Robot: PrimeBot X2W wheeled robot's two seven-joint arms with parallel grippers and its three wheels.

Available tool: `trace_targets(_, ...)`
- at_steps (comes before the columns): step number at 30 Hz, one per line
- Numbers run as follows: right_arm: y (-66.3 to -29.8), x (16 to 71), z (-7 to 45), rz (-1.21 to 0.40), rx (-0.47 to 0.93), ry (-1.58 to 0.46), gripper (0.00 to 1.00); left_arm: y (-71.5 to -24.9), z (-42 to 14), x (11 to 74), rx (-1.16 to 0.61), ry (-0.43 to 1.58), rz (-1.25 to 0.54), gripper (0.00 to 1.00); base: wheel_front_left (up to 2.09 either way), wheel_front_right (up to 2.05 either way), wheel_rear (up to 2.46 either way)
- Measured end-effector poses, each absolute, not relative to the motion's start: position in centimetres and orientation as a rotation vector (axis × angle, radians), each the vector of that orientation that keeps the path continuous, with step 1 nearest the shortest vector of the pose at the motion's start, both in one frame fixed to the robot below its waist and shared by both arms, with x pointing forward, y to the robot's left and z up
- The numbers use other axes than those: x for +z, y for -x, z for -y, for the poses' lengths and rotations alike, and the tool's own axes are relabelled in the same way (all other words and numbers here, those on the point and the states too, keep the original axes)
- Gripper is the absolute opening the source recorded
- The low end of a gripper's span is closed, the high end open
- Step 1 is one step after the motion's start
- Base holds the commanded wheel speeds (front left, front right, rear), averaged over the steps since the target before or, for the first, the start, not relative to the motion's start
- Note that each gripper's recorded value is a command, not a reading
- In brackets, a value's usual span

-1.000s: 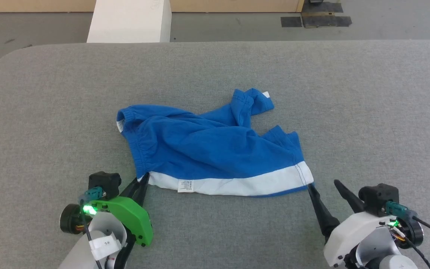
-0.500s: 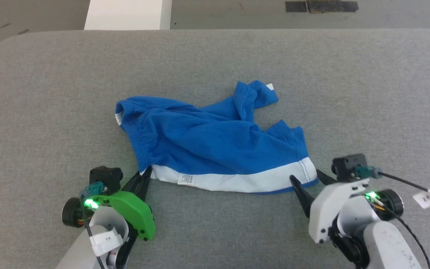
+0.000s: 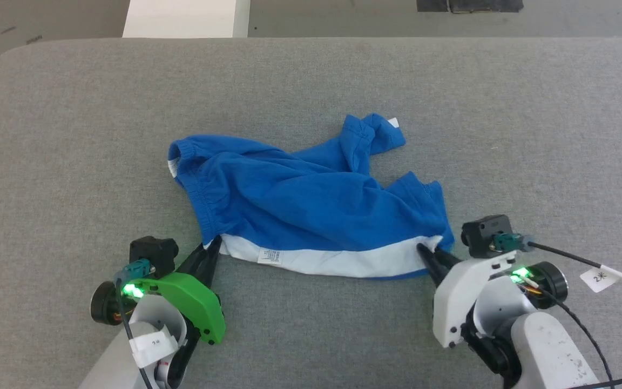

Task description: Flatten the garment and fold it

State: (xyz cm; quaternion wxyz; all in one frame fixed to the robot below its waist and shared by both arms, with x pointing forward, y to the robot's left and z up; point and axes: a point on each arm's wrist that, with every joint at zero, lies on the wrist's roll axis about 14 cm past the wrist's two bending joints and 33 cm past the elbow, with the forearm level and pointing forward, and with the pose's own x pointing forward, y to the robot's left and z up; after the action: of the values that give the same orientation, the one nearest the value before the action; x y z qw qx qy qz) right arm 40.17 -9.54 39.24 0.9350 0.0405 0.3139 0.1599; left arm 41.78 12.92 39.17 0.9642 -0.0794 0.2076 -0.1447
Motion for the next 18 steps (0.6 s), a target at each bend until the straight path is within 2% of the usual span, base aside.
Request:
trace_targets(9, -41.5, 42.1, 10.1, -0.534, 0.311, -0.097, 0.0, -42.9, -12.2, 41.7, -0.321, 0.211, -0.343, 0.0, 0.0, 0.0, 0.0)
trace_targets(14, -45.0, 47.0, 10.5, -0.4, 0.308, -0.04, 0.0, -46.0, -10.6, 47.3, -0.41, 0.298, -0.224, 0.0, 0.0, 0.0, 0.0)
trace_targets(18, -48.9, 51.8, 11.2, -0.282, 0.31, 0.028, 0.0, -49.4, -10.2, 52.3, -0.494, 0.245, -0.143, 0.0, 0.0, 0.0, 0.0)
